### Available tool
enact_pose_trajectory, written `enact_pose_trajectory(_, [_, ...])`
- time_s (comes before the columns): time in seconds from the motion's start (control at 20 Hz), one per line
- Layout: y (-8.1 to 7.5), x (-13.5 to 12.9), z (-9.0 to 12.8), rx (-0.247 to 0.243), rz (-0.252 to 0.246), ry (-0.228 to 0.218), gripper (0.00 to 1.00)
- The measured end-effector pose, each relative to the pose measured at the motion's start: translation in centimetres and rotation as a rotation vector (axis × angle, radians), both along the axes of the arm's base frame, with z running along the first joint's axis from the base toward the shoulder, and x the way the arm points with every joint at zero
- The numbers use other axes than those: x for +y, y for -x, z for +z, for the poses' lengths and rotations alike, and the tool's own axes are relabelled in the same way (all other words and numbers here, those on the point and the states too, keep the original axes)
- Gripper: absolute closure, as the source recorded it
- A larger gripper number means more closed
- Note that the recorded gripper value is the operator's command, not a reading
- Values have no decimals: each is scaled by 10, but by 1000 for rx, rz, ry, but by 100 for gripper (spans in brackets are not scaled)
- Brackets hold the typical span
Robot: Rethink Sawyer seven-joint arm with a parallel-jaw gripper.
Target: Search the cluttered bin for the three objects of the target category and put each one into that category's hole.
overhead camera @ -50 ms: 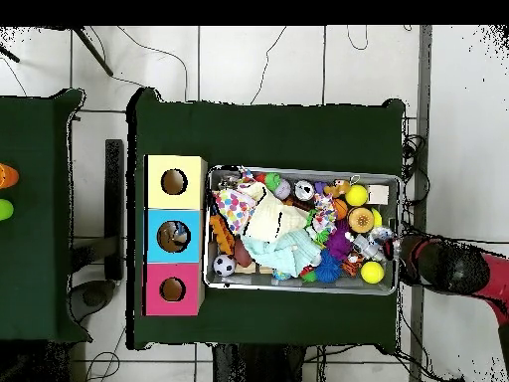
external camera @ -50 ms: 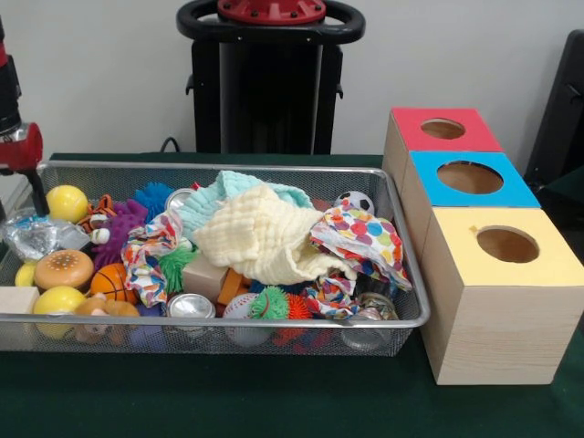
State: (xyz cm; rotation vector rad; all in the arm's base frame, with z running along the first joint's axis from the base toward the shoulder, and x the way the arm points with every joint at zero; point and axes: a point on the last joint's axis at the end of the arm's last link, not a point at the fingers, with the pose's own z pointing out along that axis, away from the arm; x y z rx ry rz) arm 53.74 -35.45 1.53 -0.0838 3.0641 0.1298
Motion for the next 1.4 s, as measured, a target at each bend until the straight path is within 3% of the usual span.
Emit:
enact_pose_trajectory(0.05, [-1,2,0,1,4,0,100])
enact_pose_trajectory(1.4, [-9,17,16,-3,55,38,100])
